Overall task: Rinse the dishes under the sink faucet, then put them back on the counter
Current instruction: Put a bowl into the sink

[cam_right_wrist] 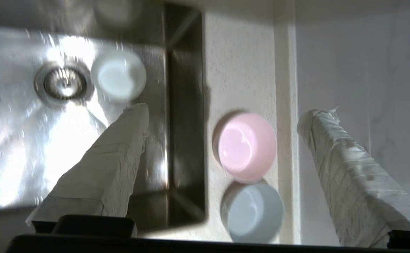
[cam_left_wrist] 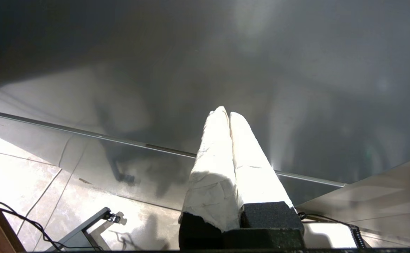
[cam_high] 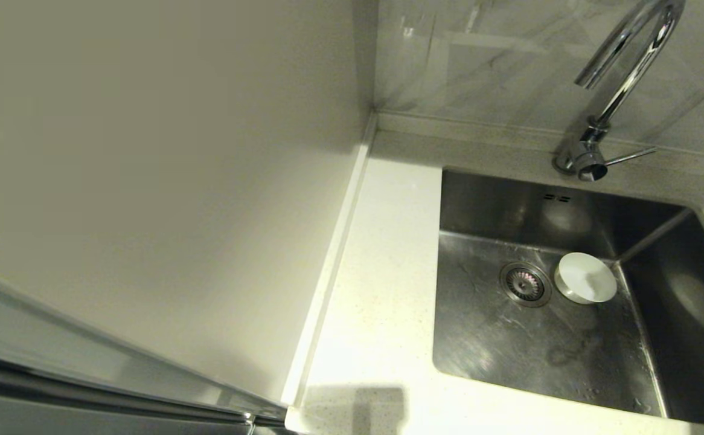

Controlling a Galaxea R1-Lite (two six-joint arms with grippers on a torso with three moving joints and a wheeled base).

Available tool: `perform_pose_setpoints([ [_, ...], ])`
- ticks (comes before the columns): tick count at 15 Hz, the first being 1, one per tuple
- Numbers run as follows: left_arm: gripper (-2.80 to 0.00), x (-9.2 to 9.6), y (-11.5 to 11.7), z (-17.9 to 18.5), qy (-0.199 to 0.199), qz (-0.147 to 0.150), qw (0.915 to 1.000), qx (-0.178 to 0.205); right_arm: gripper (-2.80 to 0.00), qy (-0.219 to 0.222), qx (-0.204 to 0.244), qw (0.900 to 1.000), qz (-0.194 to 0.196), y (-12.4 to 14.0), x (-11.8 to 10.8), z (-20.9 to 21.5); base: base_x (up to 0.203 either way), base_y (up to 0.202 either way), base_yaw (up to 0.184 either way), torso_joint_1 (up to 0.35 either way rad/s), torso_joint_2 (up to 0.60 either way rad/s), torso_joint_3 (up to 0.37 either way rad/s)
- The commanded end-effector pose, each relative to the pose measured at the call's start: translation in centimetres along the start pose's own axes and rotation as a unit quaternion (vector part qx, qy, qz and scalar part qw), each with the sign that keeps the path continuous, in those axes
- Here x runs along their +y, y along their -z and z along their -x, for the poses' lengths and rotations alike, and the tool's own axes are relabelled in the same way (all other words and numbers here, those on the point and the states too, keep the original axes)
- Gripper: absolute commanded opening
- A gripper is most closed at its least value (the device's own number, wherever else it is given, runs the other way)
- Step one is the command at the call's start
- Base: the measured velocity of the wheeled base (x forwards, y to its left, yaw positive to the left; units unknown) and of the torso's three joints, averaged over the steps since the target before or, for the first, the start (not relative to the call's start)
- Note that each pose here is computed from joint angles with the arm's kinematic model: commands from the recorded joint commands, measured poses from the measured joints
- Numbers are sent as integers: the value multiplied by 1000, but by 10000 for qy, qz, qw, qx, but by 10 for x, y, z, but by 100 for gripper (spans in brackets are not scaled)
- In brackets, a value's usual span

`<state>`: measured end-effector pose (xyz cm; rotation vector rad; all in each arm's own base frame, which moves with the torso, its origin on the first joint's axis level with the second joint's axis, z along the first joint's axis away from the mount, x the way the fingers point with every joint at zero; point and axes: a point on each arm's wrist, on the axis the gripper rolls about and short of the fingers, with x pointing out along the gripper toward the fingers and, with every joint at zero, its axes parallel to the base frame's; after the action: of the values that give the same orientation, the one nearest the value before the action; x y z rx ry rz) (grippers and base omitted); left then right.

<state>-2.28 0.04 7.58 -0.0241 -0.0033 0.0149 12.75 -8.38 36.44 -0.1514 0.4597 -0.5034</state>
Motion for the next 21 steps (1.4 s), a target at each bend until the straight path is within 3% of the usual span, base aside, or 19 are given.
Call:
perform_pose_setpoints([
  [1, -280, 0, 0, 0, -2, 3, 10000, -15, 0, 158, 603, 9981, 19, -3, -11, -19, 0, 0, 0, 0, 0, 0],
  [4, -280, 0, 0, 0, -2, 3, 10000, -15, 0, 493, 1340, 9888, 435, 10, -27, -19, 0, 0, 0, 0, 0, 0],
  [8, -280, 0, 0, 0, -4, 3, 10000, -15, 0, 347, 2499, 9675, 133, 30, -39, -27, 0, 0, 0, 0, 0, 0],
  [10, -280, 0, 0, 0, -9, 3, 10000, -16, 0, -265, 2629, 9643, -188, 36, -38, -35, 0, 0, 0, 0, 0, 0],
  [16, -280, 0, 0, 0, -9, 3, 10000, -16, 0, -945, 3358, 9346, -693, 56, -53, -116, 0, 0, 0, 0, 0, 0],
  [21, -280, 0, 0, 0, -6, 3, 10000, -15, 0, -1025, 3354, 9337, -725, 62, -67, -175, 0, 0, 0, 0, 0, 0],
])
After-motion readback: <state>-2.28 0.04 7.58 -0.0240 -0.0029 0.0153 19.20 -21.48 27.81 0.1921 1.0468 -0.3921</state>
